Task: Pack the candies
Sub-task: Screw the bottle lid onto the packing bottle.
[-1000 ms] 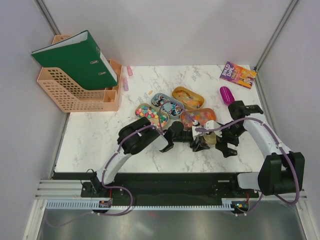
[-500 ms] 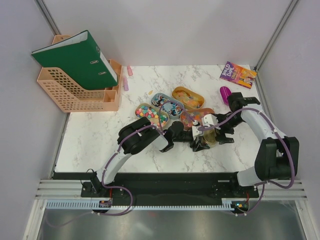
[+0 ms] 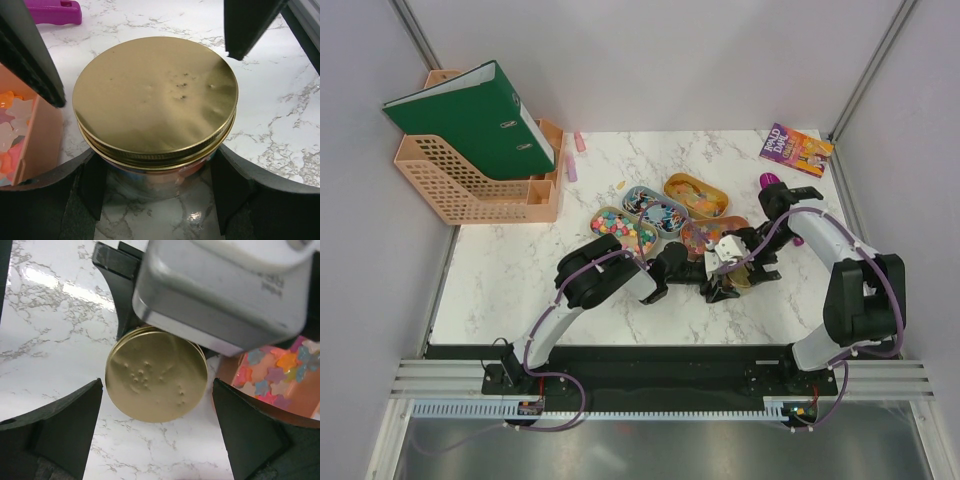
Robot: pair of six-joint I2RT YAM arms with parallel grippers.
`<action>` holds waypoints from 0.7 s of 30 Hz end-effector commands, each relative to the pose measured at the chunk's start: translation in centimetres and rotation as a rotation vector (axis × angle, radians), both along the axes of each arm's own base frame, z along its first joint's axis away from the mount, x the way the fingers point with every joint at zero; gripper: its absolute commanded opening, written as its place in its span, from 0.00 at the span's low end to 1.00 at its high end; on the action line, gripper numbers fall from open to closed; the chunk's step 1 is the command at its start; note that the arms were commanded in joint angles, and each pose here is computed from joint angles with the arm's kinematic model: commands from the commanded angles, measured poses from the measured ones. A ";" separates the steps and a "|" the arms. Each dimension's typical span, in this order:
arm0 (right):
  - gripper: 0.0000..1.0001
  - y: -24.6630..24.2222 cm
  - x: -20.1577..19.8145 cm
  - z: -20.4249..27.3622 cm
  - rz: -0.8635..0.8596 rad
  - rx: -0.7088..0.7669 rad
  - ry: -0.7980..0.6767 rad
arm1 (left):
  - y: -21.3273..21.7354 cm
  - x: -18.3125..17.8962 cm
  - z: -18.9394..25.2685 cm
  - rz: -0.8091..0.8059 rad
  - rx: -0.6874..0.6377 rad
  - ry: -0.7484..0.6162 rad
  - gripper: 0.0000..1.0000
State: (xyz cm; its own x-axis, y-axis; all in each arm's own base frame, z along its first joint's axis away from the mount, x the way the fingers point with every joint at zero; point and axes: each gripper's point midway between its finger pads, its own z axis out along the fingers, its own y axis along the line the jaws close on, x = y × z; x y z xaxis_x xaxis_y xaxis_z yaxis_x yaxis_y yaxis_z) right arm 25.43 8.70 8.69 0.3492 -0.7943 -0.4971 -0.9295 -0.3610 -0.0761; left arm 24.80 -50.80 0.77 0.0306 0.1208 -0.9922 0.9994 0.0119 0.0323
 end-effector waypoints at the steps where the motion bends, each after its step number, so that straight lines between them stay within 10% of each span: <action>1: 0.98 1.2 -1.4 0.4 0.063 0.052 0.050 | 12.0 -4.9 -19.1 0.122 0.646 0.362 0.02; 21: 0.98 1.3 -0.6 -0.4 -0.009 0.033 0.093 | 12.0 -5.0 -19.1 0.118 0.647 0.368 0.02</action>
State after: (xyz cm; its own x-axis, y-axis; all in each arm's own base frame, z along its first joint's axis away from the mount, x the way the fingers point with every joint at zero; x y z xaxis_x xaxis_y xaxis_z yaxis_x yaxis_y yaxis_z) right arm 24.87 9.18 7.82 0.3254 -0.7921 -0.5165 -0.9294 -0.3685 -0.0204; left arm 24.81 -50.81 0.76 0.0301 0.1220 -0.9921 0.9994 0.0118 0.0318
